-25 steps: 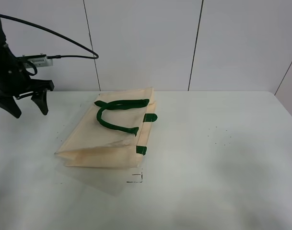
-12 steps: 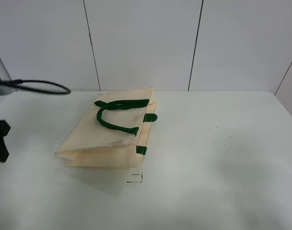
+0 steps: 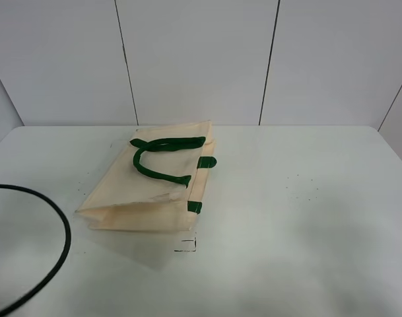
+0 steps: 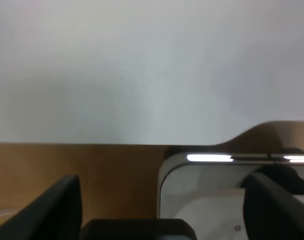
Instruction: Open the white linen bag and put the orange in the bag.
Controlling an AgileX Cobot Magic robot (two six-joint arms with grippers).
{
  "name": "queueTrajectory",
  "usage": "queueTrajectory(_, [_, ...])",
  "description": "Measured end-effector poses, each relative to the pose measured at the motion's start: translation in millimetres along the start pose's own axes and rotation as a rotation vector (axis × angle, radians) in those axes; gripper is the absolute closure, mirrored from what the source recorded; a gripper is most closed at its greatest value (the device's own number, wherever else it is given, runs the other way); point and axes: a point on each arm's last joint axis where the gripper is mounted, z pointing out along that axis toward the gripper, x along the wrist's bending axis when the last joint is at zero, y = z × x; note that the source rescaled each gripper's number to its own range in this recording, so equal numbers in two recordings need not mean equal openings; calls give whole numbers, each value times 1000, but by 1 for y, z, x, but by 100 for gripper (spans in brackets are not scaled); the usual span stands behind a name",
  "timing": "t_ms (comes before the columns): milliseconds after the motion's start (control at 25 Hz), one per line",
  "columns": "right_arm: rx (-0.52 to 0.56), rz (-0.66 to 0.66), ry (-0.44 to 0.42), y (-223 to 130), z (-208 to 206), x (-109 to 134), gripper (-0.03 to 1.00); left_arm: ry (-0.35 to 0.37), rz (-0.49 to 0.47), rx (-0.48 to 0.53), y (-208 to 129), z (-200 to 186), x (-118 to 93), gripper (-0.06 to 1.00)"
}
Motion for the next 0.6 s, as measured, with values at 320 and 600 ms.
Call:
queueTrajectory(320, [0, 0, 0, 0, 0, 0, -3, -31, 16, -247, -26, -25, -2, 13])
queueTrajectory(600, [0, 0, 0, 0, 0, 0, -3, -35, 19, -490, -56, -43, -1, 13])
